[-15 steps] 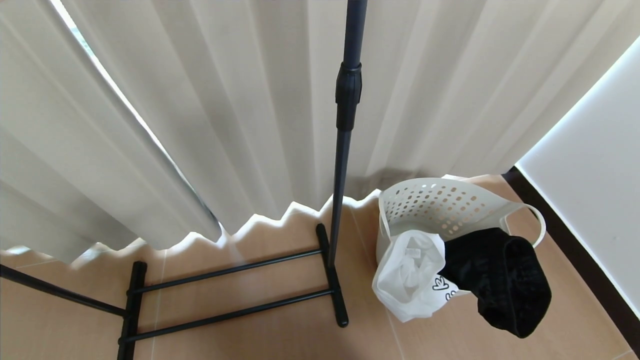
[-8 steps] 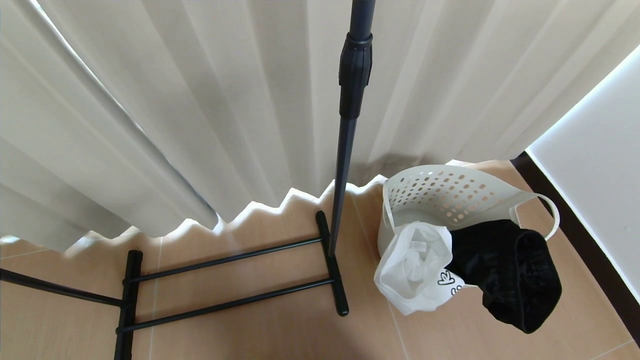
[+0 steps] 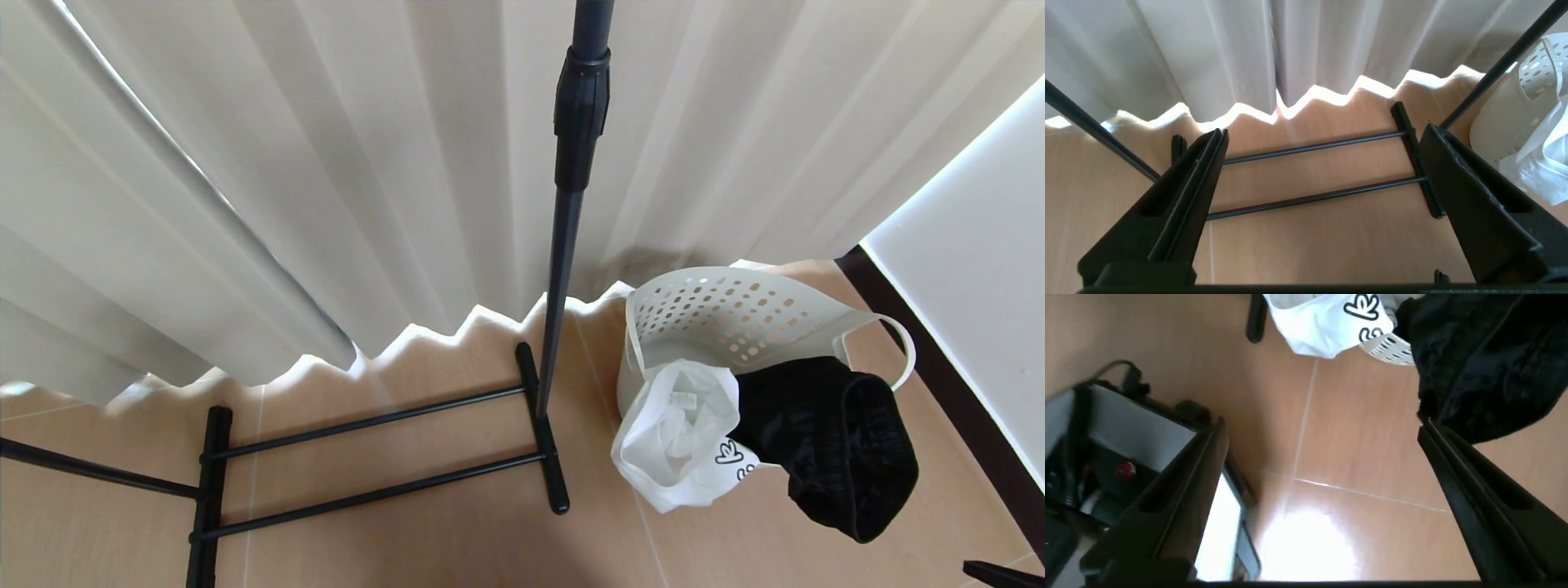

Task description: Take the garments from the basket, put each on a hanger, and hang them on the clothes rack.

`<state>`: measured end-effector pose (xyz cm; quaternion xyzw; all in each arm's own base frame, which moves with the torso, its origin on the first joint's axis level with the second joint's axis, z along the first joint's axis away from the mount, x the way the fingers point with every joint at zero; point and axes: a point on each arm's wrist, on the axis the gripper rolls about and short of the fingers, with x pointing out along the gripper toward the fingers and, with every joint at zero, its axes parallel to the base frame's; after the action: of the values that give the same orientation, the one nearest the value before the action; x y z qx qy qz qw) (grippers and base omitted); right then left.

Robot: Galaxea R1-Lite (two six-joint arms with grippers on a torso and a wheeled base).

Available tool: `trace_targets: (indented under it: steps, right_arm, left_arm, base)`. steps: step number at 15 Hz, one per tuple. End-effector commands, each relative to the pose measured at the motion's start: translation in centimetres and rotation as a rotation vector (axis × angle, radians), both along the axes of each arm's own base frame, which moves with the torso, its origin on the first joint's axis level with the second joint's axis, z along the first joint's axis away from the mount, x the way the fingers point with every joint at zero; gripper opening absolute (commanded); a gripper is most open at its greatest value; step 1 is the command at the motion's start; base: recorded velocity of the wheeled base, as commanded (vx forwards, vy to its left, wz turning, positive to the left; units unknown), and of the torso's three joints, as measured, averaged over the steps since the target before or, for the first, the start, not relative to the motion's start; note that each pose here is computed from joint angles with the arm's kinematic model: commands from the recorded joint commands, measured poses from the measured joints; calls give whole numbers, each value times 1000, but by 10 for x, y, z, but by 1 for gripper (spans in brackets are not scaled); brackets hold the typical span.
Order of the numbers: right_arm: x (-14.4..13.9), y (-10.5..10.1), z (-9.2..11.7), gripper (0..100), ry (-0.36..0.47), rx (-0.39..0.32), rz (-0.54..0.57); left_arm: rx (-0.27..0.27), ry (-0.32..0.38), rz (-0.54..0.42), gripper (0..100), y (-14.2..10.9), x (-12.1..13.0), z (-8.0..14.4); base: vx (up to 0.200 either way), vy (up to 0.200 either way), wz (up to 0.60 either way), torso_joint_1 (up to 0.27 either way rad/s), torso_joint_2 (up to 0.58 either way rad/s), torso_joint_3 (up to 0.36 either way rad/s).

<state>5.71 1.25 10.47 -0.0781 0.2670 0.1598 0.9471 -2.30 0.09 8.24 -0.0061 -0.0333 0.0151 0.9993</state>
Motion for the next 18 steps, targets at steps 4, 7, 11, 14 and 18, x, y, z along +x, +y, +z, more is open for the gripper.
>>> trace_targets:
  steps: [4,7,11,14,18]
  right_arm:
    - [196,81,5,100,102,-501,184]
    - [256,113,-9,100,60,-708,153]
    - [300,127,-21,100,38,-833,41]
    - [321,121,-19,100,19,-839,-41]
    - [331,103,-26,100,52,-848,-93]
  left_arm:
    - [0,-1,0,100,0,0,0]
    - [0,-1,0,100,0,0,0]
    - [0,-1,0,100,0,0,0]
    - [0,-1,0,100,0,0,0]
    - [0,-1,0,100,0,0,0]
  base:
    - [0,0,0,0,0,0]
    - [0,0,0,0,0,0]
    - [0,0,0,0,0,0]
    - [0,0,0,0,0,0]
    - [0,0,0,0,0,0]
